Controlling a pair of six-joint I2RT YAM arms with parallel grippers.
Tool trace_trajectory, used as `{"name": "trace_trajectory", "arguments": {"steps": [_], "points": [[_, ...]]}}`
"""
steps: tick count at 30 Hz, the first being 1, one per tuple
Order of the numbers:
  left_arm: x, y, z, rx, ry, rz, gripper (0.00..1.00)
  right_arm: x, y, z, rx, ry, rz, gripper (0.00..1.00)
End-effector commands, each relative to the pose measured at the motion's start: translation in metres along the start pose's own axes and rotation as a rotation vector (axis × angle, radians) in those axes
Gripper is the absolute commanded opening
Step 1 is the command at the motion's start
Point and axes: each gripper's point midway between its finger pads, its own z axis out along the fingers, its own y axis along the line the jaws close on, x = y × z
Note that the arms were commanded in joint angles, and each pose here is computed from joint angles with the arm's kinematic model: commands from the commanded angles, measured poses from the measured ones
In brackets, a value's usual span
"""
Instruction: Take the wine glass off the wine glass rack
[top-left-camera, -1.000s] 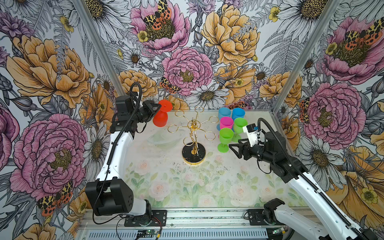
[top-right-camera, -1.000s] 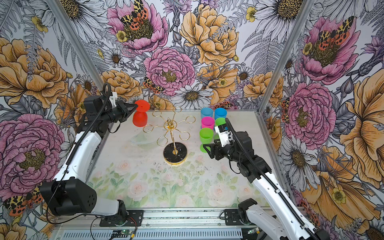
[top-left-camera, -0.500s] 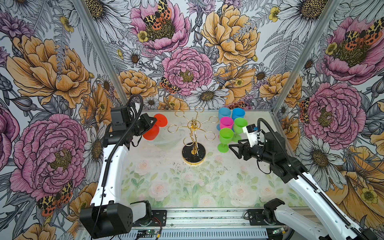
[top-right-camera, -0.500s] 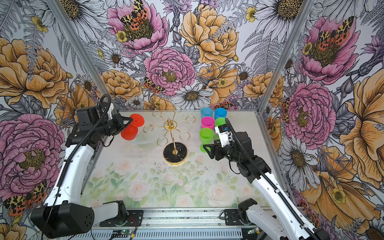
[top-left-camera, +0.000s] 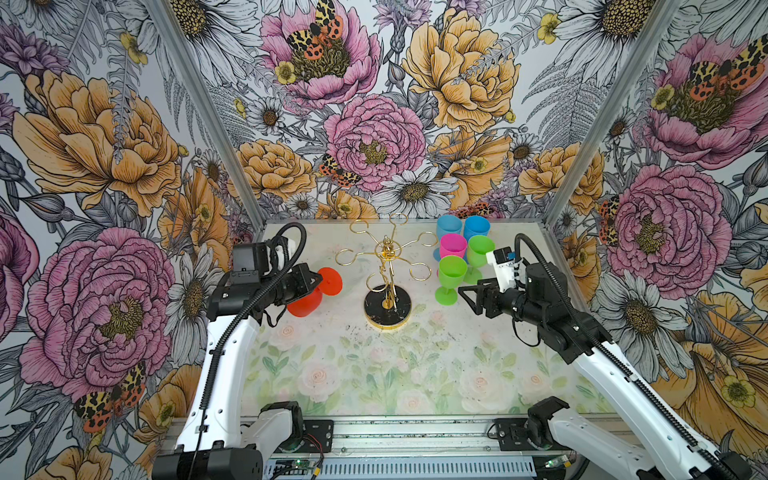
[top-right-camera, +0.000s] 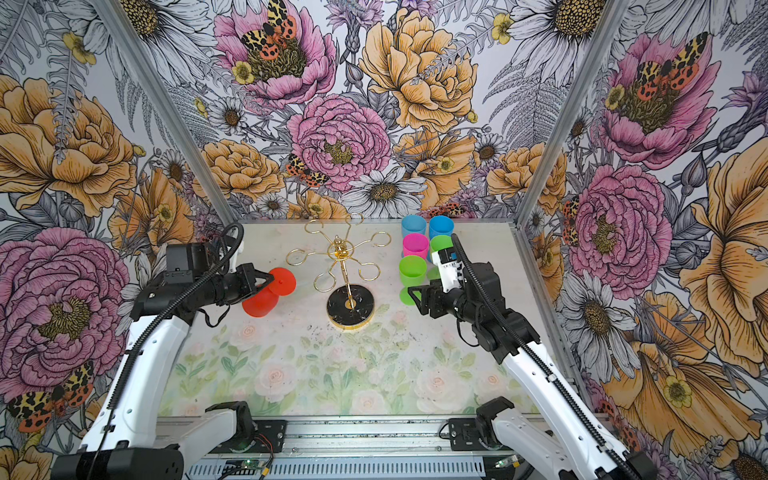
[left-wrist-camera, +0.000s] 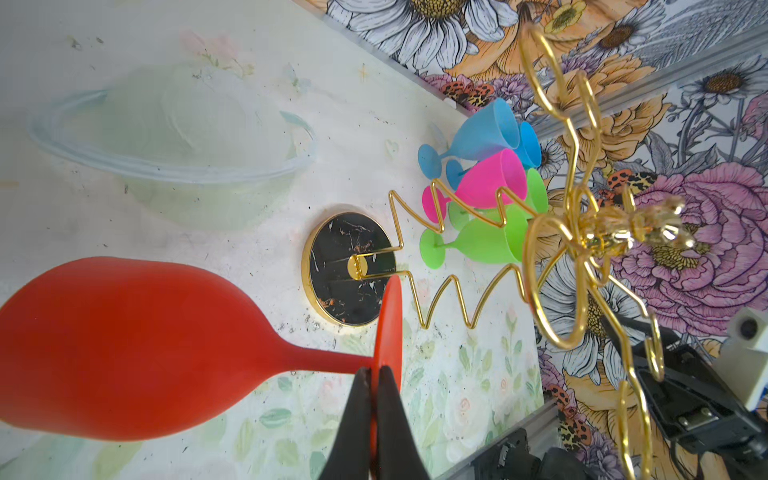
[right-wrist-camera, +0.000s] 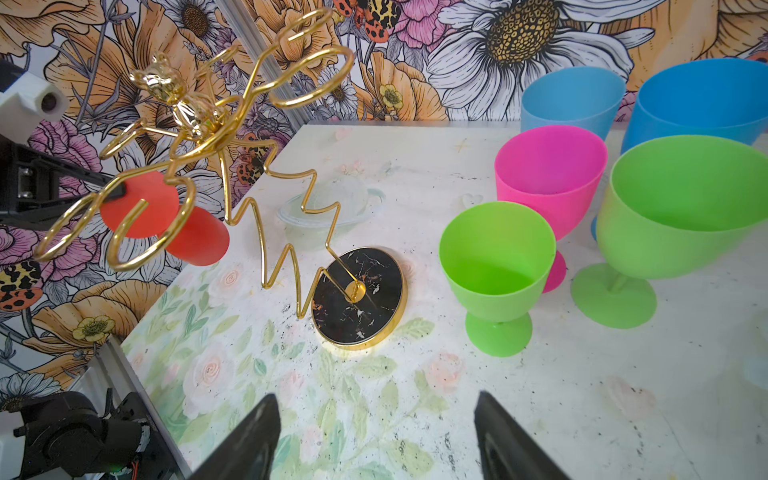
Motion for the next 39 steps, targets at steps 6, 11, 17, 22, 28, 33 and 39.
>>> {"name": "trace_trajectory", "arguments": {"steps": [6,11,17,22,28,33,39], "points": [[0.052,-0.032,0.0,0.05,0.144,0.149,0.0,-0.012,-0.005,0.002,0.03,-0.027,0.018,0.74],[0.087,-0.06,0.001,0.152,0.254,0.222,0.0,-0.013,-0.006,0.004,0.037,-0.024,0.025,0.74],[0.121,-0.089,-0.005,0.27,0.349,0.321,0.0,-0.012,-0.008,0.008,0.043,-0.014,0.031,0.74],[0.14,-0.109,-0.014,0.347,0.397,0.395,0.0,-0.012,-0.01,0.011,0.044,-0.003,0.041,0.74],[0.16,-0.137,-0.027,0.439,0.427,0.509,0.0,-0.006,-0.012,0.017,0.045,0.021,0.067,0.74],[0.17,-0.171,-0.03,0.539,0.37,0.634,0.0,0.005,-0.016,0.024,0.05,0.065,0.105,0.74],[0.184,-0.196,-0.026,0.574,0.321,0.821,0.0,0.018,-0.019,0.025,0.076,0.171,0.162,0.72]]}}
